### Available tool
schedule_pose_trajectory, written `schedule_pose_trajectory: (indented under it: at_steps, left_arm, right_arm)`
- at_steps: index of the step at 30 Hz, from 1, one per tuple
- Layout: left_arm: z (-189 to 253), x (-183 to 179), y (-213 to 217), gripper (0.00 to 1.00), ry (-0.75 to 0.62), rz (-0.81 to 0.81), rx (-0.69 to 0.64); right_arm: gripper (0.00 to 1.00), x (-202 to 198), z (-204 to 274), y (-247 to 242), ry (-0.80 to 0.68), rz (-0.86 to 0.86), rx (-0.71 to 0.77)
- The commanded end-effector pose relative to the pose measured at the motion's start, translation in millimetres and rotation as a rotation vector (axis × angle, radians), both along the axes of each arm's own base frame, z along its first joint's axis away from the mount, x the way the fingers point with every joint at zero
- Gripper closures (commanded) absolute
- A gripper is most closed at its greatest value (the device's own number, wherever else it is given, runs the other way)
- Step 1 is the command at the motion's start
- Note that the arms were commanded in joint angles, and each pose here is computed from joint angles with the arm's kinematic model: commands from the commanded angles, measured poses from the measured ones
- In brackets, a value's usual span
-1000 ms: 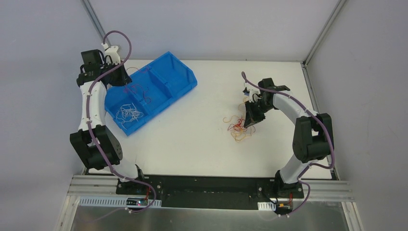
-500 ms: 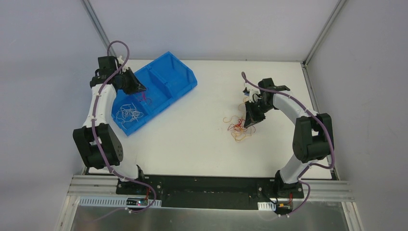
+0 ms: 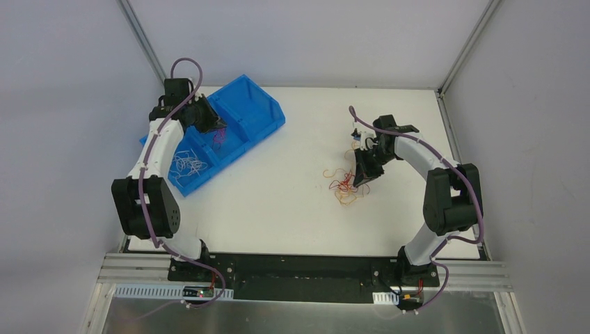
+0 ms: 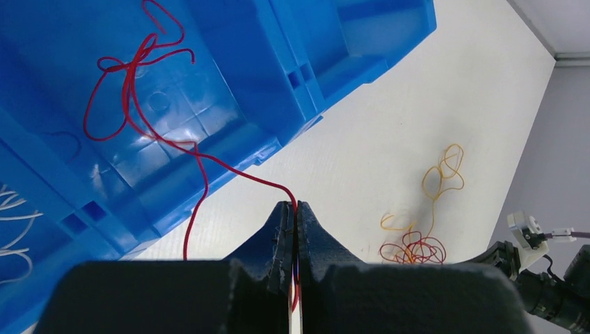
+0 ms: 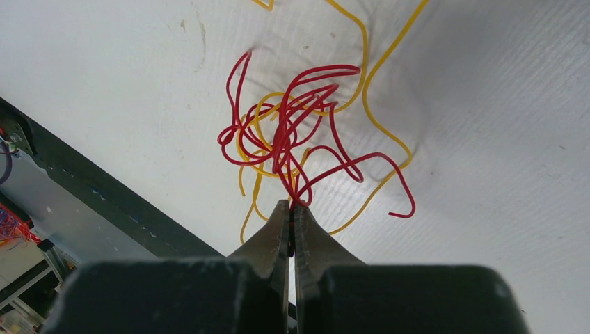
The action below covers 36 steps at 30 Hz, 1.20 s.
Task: Untangle the cables
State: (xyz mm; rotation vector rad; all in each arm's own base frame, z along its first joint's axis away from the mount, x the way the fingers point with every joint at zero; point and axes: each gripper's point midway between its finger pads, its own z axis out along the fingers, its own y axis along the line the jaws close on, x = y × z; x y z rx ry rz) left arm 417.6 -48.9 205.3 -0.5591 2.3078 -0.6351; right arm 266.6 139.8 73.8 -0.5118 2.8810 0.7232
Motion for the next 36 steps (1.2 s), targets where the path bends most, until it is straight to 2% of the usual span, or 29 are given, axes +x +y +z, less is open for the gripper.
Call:
schedule_pose_trajectory:
  at_steps: [1, 5, 11, 14, 16, 19, 20, 23, 24, 25, 26, 27, 29, 30, 33, 36]
  left_arm:
    - [-7, 9, -6, 1.0, 0.013, 0.045, -0.007]
    - [-14, 22, 6, 1.0, -0.003, 0.077, 0.054]
    - [-36, 69, 50, 1.0, -0.032, 0.135, 0.241]
    - [-44, 91, 66, 0.7, -0.049, 0.113, 0.292]
    - [-41, 98, 65, 0.54, -0.067, 0.087, 0.269]
    - [-14, 96, 50, 0.22, -0.142, 0.026, 0.213]
    - [-2, 93, 45, 0.15, -0.173, 0.011, 0.197]
    - [32, 77, 31, 0.02, -0.277, -0.062, 0.176]
    - [40, 71, 25, 0.01, -0.311, -0.096, 0.181]
    - [48, 62, 18, 0.01, -0.343, -0.141, 0.184]
    - [52, 53, 8, 0.01, -0.367, -0.196, 0.188]
    - [54, 44, -4, 0.01, -0.39, -0.257, 0.189]
    - [50, 22, -36, 0.01, -0.415, -0.396, 0.188]
    - [46, 11, -52, 0.01, -0.423, -0.464, 0.183]
    - [27, -13, -100, 0.01, -0.407, -0.625, 0.173]
    - [14, -27, -139, 0.01, -0.368, -0.716, 0.124]
  right_arm:
    - [1.0, -1, 8, -4, -0.023, 0.001, -0.004]
    - [1.0, -2, 6, -4, -0.016, 0.001, -0.002]
    - [1.0, 5, 11, 2, -0.029, -0.01, 0.026]
    - [1.0, 14, 16, 11, -0.044, -0.028, 0.068]
    - [1.0, 20, 18, 22, -0.044, -0.032, 0.094]
    - [1.0, 19, 29, 51, -0.054, 0.009, 0.148]
    - [1.0, 17, 36, 62, -0.065, 0.029, 0.174]
    - [1.0, 0, 60, 91, -0.092, 0.117, 0.276]
    - [0.97, -6, 68, 96, -0.096, 0.136, 0.306]
    - [0.87, -11, 74, 98, -0.095, 0.143, 0.327]
    - [0.87, -13, 76, 96, -0.101, 0.141, 0.329]
    - [0.58, -12, 76, 91, -0.104, 0.124, 0.314]
    - [0.42, -6, 70, 74, -0.114, 0.098, 0.275]
    - [0.38, -1, 67, 64, -0.118, 0.077, 0.251]
    - [0.37, 32, 57, 32, -0.165, -0.04, 0.155]
    - [0.32, 83, 40, -10, -0.248, -0.19, -0.083]
